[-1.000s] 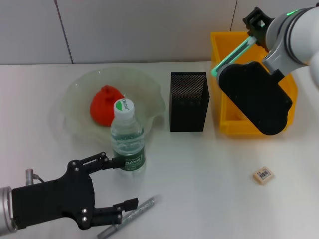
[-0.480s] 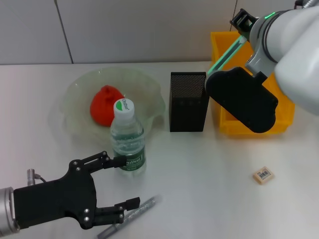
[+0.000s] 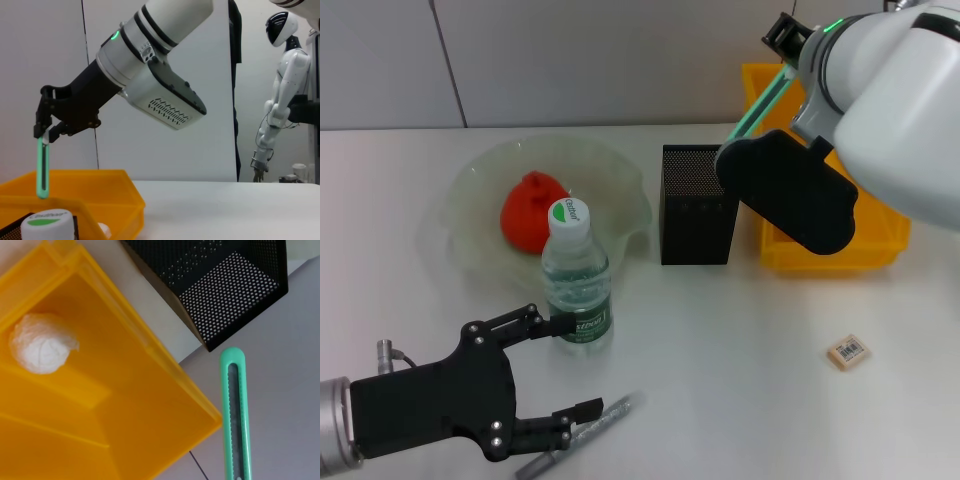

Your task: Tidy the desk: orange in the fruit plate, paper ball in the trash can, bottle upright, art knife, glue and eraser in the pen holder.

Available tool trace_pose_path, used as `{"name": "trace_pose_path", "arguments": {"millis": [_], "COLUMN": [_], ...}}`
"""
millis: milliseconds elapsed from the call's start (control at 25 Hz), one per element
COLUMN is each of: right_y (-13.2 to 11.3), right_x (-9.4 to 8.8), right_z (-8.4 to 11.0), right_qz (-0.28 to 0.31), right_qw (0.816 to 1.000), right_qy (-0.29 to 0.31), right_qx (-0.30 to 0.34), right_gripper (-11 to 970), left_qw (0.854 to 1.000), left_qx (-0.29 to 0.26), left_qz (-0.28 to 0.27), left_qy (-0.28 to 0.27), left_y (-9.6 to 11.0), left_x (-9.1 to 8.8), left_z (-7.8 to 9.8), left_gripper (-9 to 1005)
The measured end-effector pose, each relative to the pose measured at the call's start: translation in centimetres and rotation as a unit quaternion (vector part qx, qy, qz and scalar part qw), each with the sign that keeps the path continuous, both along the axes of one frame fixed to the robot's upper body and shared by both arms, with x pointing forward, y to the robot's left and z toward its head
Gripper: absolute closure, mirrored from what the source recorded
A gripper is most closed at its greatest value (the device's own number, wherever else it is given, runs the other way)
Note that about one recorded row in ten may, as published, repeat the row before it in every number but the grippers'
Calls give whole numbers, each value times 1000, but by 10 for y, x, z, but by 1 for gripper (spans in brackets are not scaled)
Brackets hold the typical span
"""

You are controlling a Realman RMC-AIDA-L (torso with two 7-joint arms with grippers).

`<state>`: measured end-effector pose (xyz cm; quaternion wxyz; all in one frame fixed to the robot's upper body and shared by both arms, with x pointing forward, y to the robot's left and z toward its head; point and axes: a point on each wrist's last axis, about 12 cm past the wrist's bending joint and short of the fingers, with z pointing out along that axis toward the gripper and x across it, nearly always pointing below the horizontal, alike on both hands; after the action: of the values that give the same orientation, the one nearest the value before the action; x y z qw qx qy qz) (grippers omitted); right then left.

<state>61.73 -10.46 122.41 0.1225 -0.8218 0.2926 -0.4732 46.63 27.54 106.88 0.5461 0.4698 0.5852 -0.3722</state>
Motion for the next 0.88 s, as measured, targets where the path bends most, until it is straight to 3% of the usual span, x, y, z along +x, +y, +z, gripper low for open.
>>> {"name": "trace_pose_path", "arguments": {"millis": [880], "right_y": [16], "right_x": [8], "right_z": [-20], "right_qz": [41], "right_qw": [999], "right_qy": [15], "right_qx": [14], "right_gripper": [777], "left_qw": [1000], "left_qx": [-9], "left_qz": [-3], "left_qy": [-4], "left_y": [-6], "left_x": [3], "left_z": [-7], "left_gripper": [162]}}
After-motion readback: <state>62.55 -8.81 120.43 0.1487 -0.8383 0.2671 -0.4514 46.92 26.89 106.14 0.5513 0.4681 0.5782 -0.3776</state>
